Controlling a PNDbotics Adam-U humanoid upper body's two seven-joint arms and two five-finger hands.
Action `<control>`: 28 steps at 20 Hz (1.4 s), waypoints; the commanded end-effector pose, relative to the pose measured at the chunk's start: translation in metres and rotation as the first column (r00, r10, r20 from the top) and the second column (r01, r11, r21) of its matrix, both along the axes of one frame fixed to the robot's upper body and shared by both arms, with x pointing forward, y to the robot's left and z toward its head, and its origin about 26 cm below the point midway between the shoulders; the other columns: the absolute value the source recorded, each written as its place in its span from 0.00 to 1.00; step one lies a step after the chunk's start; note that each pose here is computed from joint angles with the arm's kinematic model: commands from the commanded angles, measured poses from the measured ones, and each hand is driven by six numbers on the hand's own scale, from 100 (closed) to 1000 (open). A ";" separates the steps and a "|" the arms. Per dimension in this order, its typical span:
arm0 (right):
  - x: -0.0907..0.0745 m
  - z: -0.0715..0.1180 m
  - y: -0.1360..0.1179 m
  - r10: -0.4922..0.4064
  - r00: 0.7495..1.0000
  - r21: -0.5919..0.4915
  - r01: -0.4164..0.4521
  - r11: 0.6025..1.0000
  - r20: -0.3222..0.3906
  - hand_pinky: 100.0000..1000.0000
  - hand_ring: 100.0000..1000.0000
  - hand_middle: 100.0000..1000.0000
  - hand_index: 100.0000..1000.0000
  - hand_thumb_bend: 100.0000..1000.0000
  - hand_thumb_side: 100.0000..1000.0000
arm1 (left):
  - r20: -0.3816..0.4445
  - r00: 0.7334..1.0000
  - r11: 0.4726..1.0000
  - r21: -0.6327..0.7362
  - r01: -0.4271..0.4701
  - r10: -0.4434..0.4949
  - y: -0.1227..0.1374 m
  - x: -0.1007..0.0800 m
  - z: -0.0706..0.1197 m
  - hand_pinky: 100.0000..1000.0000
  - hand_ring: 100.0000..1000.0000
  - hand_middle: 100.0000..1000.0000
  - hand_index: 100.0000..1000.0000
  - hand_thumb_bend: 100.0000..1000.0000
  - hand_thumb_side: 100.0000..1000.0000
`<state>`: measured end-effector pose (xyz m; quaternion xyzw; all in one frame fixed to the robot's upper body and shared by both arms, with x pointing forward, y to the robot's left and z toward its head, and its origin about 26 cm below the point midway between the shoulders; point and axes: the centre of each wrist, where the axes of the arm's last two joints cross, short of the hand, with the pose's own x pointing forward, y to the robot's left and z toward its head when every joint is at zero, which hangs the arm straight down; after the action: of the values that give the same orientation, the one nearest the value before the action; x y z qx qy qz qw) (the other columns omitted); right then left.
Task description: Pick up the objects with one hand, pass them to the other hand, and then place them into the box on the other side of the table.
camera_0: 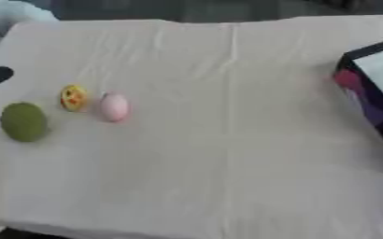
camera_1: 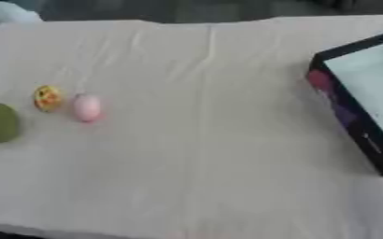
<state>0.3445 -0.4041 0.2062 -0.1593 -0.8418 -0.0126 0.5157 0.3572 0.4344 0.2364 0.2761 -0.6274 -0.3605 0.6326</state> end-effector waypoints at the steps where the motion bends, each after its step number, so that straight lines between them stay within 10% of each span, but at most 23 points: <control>1: -0.002 0.018 -0.004 -0.004 0.999 -0.048 0.005 0.999 0.037 0.93 0.90 0.94 0.95 0.00 0.67 | -0.102 0.994 0.991 0.130 0.038 -0.025 0.016 -0.006 0.031 0.84 0.88 0.85 0.88 0.77 0.29; 9: -0.001 0.016 -0.003 -0.002 1.000 -0.049 0.003 0.999 0.026 0.93 0.90 0.94 0.95 0.00 0.67 | -0.314 0.949 0.969 0.225 0.103 -0.028 0.032 -0.003 0.035 0.86 0.87 0.83 0.88 0.65 0.14; 28: 0.004 0.008 0.006 0.034 0.999 -0.039 -0.034 0.999 -0.008 0.93 0.90 0.94 0.94 0.00 0.69 | -0.397 0.903 0.822 0.562 0.095 0.167 0.004 0.048 -0.001 0.88 0.87 0.81 0.83 0.62 0.00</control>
<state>0.3485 -0.3967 0.2039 -0.1493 -0.8371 0.0056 0.5263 0.4060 0.4319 0.2255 0.3607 -0.3412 -0.5708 0.6540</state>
